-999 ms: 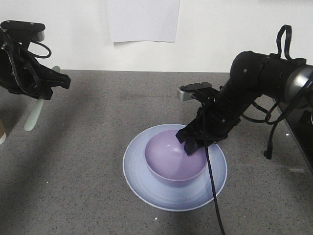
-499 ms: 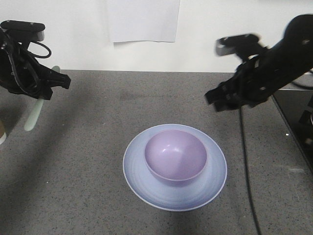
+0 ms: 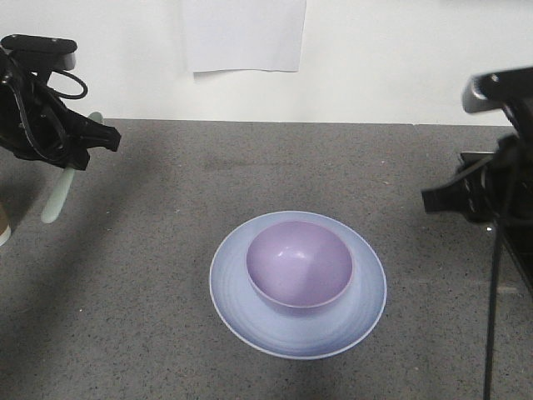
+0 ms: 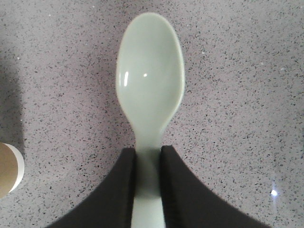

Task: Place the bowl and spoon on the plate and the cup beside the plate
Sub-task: 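Open the right gripper and withdraw it away from the bowl, then move the left gripper with the green spoon over the lavender bowl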

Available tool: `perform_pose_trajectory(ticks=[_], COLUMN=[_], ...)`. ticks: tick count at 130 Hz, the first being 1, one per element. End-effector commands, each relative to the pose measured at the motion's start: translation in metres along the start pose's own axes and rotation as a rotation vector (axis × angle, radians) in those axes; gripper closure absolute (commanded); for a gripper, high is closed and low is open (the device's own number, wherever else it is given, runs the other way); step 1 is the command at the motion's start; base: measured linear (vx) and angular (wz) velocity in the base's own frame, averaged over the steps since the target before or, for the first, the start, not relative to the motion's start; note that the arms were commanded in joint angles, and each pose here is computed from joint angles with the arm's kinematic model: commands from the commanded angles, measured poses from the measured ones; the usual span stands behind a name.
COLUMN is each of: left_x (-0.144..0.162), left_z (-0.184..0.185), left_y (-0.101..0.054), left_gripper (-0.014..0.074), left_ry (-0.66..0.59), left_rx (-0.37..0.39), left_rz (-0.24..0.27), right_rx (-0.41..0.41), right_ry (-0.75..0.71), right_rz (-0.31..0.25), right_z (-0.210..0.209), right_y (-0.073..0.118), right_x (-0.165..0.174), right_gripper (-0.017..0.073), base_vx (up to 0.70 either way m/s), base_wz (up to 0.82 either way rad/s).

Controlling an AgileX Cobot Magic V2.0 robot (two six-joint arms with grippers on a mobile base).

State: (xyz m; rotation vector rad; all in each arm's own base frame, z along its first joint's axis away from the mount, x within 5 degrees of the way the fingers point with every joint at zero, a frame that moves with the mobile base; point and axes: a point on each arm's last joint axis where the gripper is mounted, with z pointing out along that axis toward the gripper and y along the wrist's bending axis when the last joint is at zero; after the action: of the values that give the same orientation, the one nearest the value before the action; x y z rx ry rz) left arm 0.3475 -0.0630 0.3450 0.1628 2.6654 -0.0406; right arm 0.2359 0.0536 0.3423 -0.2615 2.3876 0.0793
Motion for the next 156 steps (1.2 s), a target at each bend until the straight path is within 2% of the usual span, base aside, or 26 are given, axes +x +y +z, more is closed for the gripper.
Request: perform_pose_trajectory(ticks=[1, 21, 43, 64, 85, 133, 143, 156], left_x=[-0.006, -0.006, -0.006, -0.006, -0.006, -0.006, -0.007, -0.008], left_z=[-0.027, -0.027, -0.027, -0.027, -0.027, -0.027, -0.028, -0.029], left_y=[-0.001, -0.001, -0.001, -0.001, -0.001, -0.001, -0.001, -0.005], left_gripper=[0.0601, 0.0601, 0.0601, 0.0601, 0.0601, 0.0601, 0.0601, 0.0601], left_ry=[-0.113, -0.113, -0.113, -0.116, -0.116, -0.118, -0.125, -0.133], left_rx=[0.011, 0.011, 0.011, 0.011, 0.011, 0.010, 0.009, 0.035], left_rz=[-0.006, -0.006, -0.006, -0.006, -0.006, -0.006, 0.010, 0.091], right_rx=[0.008, 0.005, 0.002, 0.020, 0.044, 0.044, 0.044, 0.044], right_ry=[-0.130, -0.145, -0.184, -0.217, -0.226, -0.219, -0.219, -0.219], right_rz=[0.000, 0.032, 0.054, 0.074, 0.048, 0.049, 0.049, 0.049], right_z=[-0.021, -0.033, -0.043, -0.049, -0.052, -0.052, -0.052, -0.052], right_y=[-0.002, -0.002, -0.002, -0.004, -0.006, -0.006, -0.006, -0.006], right_x=[0.004, 0.029, 0.064, 0.076, 0.076, 0.077, 0.077, 0.077], right_gripper=[0.0330, 0.0398, 0.0573, 0.0568, 0.0568, 0.0568, 0.0568, 0.0568], base_vx=[0.00, 0.00, 0.00, 0.00, 0.00, 0.00, 0.00, 0.00], base_wz=[0.00, 0.00, 0.00, 0.00, 0.00, 0.00, 0.00, 0.00])
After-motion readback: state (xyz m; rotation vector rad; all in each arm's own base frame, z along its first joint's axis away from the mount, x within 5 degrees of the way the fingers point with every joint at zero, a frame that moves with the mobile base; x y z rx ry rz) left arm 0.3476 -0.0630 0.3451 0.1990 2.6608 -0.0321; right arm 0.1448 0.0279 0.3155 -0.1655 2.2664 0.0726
